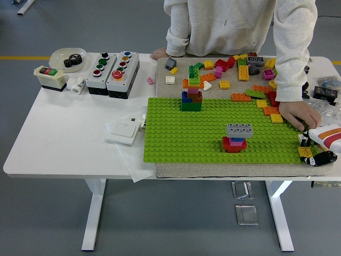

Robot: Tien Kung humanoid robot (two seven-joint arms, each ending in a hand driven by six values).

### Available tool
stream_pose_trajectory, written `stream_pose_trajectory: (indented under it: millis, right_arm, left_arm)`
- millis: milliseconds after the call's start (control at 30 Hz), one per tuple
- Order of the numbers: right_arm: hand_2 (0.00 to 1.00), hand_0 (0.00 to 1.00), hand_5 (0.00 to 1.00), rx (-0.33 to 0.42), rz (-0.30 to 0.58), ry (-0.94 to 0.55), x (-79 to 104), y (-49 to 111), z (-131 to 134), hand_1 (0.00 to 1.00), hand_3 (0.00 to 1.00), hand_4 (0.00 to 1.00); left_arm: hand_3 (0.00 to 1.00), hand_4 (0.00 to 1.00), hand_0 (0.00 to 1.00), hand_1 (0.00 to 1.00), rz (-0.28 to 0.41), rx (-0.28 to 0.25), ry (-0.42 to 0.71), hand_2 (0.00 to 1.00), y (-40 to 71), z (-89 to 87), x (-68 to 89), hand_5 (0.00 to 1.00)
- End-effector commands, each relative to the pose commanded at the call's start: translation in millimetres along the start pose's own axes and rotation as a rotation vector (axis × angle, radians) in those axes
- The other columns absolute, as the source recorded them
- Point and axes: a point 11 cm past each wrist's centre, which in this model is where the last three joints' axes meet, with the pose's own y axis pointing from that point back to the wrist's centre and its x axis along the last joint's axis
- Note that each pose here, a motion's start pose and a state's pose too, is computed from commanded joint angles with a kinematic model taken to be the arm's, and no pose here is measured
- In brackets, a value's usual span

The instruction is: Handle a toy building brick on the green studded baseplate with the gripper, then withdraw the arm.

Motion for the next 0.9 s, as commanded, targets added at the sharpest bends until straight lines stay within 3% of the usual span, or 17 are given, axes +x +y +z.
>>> stream_pose_trajectory:
  millis: [900]
  right_arm:
    - [0.508, 0.450, 0.373, 0.024, 0.022, 0.009, -1.7, -0.4, -5.2, 0.452, 0.491, 0.643]
  left_arm:
    - [0.562, 0.588, 0.775, 0.726, -0.003, 0.008, -0.003, 0.647, -0.7, -4.4, -1.3, 0.612]
